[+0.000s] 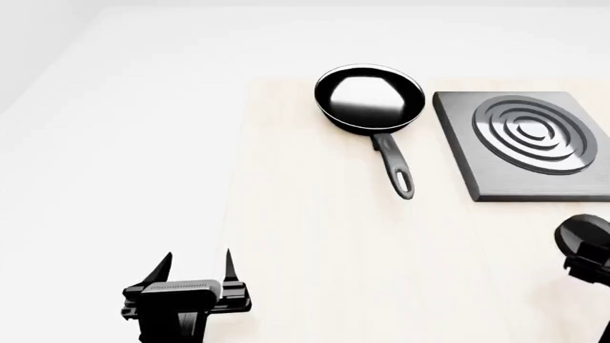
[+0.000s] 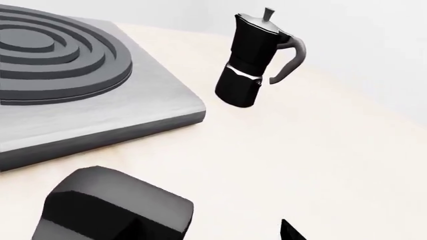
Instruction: Turn on the stove and put the frying pan on it.
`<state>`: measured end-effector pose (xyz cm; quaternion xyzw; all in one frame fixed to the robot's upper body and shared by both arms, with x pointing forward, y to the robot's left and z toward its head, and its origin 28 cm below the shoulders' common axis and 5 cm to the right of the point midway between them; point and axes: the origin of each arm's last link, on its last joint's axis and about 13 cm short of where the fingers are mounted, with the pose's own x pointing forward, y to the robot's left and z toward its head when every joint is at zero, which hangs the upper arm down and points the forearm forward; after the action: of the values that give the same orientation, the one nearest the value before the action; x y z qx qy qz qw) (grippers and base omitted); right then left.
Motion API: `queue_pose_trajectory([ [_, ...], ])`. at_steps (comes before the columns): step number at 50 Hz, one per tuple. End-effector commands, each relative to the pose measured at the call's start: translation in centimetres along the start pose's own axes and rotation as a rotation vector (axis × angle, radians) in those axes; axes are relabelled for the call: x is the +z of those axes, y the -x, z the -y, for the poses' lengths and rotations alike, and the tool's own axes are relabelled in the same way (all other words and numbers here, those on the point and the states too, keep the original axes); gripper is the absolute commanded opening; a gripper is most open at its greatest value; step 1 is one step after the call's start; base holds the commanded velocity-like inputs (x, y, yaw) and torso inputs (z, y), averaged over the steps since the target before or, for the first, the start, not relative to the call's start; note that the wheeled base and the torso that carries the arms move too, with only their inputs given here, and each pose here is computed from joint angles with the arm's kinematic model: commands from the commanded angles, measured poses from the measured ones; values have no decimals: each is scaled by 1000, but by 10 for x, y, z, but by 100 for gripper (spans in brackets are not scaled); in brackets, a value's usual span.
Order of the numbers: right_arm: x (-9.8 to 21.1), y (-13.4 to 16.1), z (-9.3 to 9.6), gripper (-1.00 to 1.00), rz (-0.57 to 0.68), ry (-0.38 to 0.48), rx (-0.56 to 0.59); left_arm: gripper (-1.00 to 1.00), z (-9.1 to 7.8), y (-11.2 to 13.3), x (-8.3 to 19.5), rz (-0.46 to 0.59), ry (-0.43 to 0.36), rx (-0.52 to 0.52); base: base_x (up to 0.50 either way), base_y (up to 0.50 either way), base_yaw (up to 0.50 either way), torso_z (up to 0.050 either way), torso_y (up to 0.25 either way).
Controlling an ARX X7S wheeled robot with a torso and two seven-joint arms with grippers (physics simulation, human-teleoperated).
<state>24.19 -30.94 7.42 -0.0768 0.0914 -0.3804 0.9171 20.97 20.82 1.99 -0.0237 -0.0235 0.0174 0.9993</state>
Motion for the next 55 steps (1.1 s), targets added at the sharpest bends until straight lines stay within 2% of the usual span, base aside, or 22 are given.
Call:
queue_pose_trajectory([
  [1, 8, -4, 2, 100, 15, 17, -12, 100, 0, 1, 0, -1, 0, 2, 0, 0, 0, 0, 0],
  [28, 20, -13, -4, 100, 22, 30, -5, 100, 0, -1, 0, -3, 2, 4, 0, 0, 0, 0, 0],
  [37, 21, -9, 1, 100, 30, 34, -10, 100, -1, 0, 0, -3, 2, 4, 0, 0, 0, 0, 0],
  [44, 55, 21, 16, 100, 102, 6, 21, 100, 0, -1, 0, -2, 4, 3, 0, 0, 0, 0, 0],
  [48, 84, 45, 21, 100, 150, -4, 97, 100, 1, 0, 0, -2, 3, -1, 0, 0, 0, 0, 0],
  [55, 123, 75, 18, 100, 230, -27, 206, 100, 0, 1, 0, 1, 4, 0, 0, 0, 0, 0, 0],
])
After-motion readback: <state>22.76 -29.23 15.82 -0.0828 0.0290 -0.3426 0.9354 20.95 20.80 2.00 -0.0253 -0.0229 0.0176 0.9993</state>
